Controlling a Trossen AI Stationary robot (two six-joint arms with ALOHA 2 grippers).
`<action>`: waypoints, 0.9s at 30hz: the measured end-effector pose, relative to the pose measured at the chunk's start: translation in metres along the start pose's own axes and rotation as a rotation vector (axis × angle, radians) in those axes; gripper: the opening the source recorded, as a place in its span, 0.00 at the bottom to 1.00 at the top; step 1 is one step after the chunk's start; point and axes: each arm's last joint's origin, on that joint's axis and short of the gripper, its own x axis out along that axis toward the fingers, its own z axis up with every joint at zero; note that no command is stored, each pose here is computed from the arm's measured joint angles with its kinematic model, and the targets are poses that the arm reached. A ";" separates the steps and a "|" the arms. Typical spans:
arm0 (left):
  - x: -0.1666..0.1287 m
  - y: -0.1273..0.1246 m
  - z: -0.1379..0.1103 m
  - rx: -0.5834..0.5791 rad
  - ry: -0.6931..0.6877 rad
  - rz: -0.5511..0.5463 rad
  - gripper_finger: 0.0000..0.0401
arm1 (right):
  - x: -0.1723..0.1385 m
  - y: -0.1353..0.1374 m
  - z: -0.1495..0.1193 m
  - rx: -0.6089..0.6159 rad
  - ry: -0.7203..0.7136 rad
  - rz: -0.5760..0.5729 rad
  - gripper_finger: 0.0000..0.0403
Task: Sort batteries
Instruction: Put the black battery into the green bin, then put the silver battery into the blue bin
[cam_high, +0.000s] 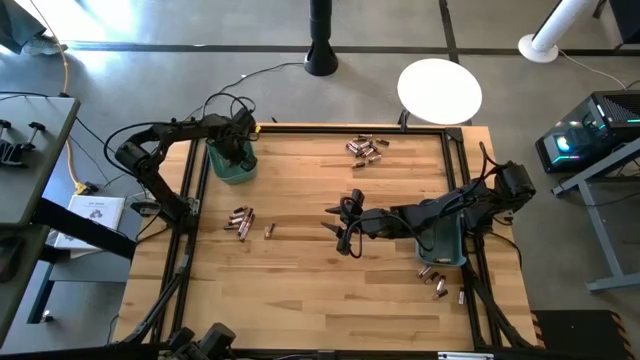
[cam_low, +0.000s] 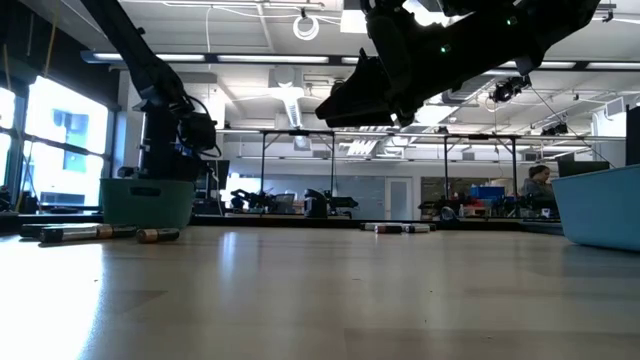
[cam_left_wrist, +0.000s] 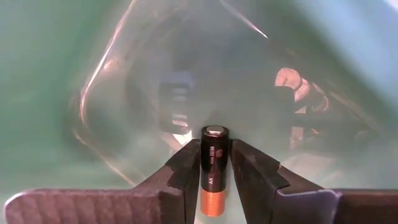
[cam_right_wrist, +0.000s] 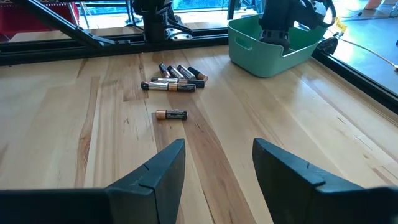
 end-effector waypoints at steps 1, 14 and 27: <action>-0.001 0.000 0.000 0.004 0.002 -0.007 0.24 | 0.000 0.000 0.000 0.000 0.000 0.000 0.45; -0.033 0.008 0.023 -0.010 -0.027 0.062 0.41 | 0.000 0.000 0.000 0.000 0.000 0.000 0.45; -0.128 -0.004 0.010 0.010 -0.429 0.028 0.41 | -0.003 -0.004 0.001 -0.016 0.014 -0.091 0.45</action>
